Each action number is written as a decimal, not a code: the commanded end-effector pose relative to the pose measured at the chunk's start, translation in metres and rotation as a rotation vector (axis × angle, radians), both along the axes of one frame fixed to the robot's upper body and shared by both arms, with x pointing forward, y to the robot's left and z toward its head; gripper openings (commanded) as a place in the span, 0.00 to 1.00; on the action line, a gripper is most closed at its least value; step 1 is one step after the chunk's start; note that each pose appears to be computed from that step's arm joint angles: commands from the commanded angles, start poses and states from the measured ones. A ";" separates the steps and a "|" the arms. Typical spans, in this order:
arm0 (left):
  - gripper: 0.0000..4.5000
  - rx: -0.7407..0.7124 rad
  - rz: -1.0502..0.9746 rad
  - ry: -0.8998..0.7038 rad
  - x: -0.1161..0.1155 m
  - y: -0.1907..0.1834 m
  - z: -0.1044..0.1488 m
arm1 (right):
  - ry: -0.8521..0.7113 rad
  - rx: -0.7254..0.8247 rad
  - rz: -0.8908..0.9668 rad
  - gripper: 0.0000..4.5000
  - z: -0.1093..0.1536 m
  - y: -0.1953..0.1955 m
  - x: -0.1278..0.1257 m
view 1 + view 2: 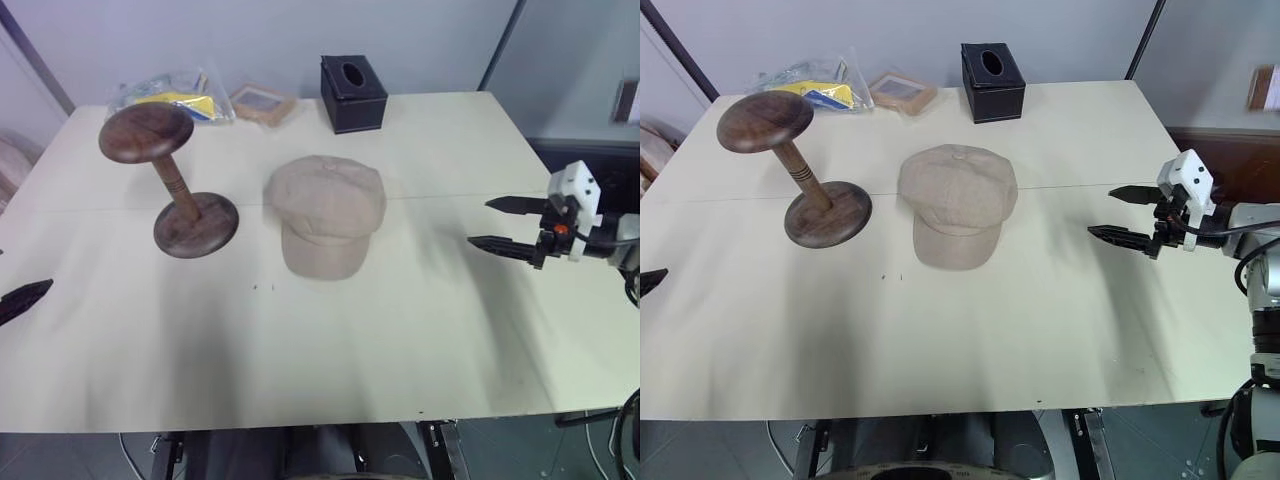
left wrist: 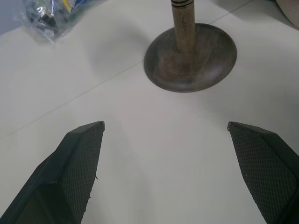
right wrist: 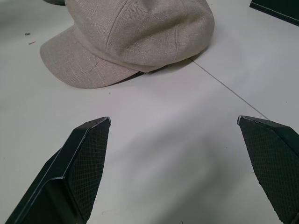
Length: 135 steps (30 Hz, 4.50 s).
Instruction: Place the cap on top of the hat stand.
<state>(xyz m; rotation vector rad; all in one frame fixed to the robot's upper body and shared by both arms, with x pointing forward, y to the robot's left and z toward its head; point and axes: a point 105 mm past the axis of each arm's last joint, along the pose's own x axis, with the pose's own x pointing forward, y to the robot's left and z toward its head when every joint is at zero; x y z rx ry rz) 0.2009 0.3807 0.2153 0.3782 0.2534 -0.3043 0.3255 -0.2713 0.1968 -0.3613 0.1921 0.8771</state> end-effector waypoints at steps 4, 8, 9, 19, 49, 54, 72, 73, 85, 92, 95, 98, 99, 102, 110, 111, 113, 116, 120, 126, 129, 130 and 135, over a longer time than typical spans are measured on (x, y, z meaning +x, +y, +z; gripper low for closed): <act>0.99 0.019 0.028 -0.047 0.003 0.003 0.013 | -0.074 -0.008 0.005 1.00 0.017 0.002 -0.001; 0.99 0.022 0.022 -0.046 0.004 0.002 0.013 | -0.079 -0.011 0.000 1.00 0.017 0.002 -0.001; 0.99 0.020 0.019 -0.044 0.004 0.002 0.013 | -0.079 -0.011 -0.001 1.00 0.016 0.002 -0.001; 0.99 -0.074 -0.127 -0.061 0.012 -0.031 0.039 | -0.144 -0.088 -0.005 1.00 0.019 0.014 0.007; 0.99 -0.048 -0.873 0.235 0.012 -0.161 0.078 | -0.707 -0.450 0.196 1.00 -0.113 0.193 -0.028; 0.99 -0.050 -0.860 0.237 0.013 -0.158 0.081 | -0.745 -0.440 0.131 1.00 -0.117 0.218 -0.008; 1.00 -0.074 -0.826 0.199 0.013 -0.156 0.078 | -0.880 -0.529 0.066 0.23 -0.119 0.227 0.025; 1.00 -0.078 -0.823 0.194 0.013 -0.156 0.077 | -0.895 -0.531 0.063 0.12 -0.117 0.226 0.024; 1.00 -0.127 -0.752 0.119 0.019 -0.150 0.077 | -0.929 -0.446 0.037 0.00 -0.080 0.216 0.026; 1.00 -0.269 -0.568 -0.111 0.004 -0.134 0.102 | -1.066 -0.262 -0.025 0.00 0.034 0.215 0.047; 1.00 -0.336 -0.484 -0.208 -0.008 -0.122 0.114 | -1.129 -0.240 -0.009 0.00 0.074 0.226 0.058; 1.00 -0.373 -0.391 -0.288 -0.021 -0.107 0.124 | -1.191 -0.177 0.014 0.00 0.113 0.246 0.062; 1.00 -0.383 -0.368 -0.311 -0.026 -0.102 0.128 | -1.214 -0.148 0.027 0.00 0.126 0.255 0.062; 1.00 -0.412 -0.281 -0.390 -0.046 -0.083 0.140 | -1.274 -0.050 0.068 0.00 0.162 0.287 0.056; 1.00 -0.400 -0.056 -0.453 -0.083 -0.040 0.145 | -1.351 0.142 0.243 0.00 0.198 0.367 0.016; 1.00 -0.389 -0.035 -0.451 -0.085 -0.037 0.145 | -1.356 0.162 0.275 0.00 0.197 0.376 0.009; 1.00 -0.376 -0.010 -0.455 -0.091 -0.032 0.146 | -1.348 0.192 0.334 0.00 0.190 0.389 -0.002; 1.00 -0.363 -0.001 -0.458 -0.096 -0.030 0.149 | -1.322 0.179 0.414 0.00 0.164 0.405 -0.011; 1.00 -0.356 0.017 -0.460 -0.099 -0.025 0.151 | -1.291 0.105 0.533 0.00 0.114 0.424 -0.022; 1.00 -0.351 -0.003 -0.451 -0.092 -0.025 0.156 | -1.161 -0.051 0.565 0.00 0.033 0.428 -0.010; 1.00 -0.351 -0.016 -0.445 -0.087 -0.025 0.156 | -1.150 -0.094 0.510 0.00 0.025 0.423 0.002; 1.00 -0.352 -0.020 -0.442 -0.086 -0.025 0.156 | -1.159 -0.108 0.491 0.00 0.024 0.420 0.006; 1.00 -0.358 -0.040 -0.418 -0.078 -0.025 0.153 | -1.276 -0.142 0.480 0.00 0.029 0.417 0.006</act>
